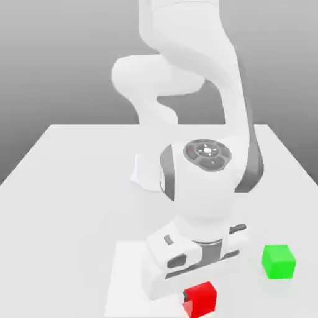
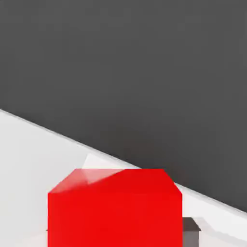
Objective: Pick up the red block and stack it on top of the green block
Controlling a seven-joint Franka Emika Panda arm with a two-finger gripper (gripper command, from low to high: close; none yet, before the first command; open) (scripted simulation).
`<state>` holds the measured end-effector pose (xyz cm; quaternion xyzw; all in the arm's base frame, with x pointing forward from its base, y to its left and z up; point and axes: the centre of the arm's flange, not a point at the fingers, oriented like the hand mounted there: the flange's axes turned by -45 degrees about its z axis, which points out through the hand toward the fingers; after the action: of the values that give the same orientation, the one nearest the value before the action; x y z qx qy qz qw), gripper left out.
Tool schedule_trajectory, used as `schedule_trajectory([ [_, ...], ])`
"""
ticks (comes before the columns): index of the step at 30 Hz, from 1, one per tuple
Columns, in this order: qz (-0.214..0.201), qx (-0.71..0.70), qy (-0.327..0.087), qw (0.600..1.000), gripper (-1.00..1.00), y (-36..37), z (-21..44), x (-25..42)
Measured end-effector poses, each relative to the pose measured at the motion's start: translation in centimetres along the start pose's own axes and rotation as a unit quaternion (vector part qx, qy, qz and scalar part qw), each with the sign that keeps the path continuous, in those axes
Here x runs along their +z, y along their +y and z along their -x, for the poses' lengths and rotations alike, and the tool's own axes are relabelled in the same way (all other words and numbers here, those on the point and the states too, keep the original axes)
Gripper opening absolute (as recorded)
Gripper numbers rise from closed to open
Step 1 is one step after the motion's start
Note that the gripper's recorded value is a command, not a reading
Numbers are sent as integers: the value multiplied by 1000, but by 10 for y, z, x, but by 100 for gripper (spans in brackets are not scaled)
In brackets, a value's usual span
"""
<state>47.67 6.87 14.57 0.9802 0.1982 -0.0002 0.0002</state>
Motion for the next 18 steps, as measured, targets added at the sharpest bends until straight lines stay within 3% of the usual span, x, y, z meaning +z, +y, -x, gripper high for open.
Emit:
schedule_trajectory([
  [6, -1, -8, 0, 1000, -100, -7, -1, -59],
  [13, -1, -241, 0, 971, -100, -200, 14, -89],
  [17, 0, -257, 0, 966, -100, -211, 18, -45],
  [18, 0, -258, 0, 966, 100, -212, 19, -38],
])
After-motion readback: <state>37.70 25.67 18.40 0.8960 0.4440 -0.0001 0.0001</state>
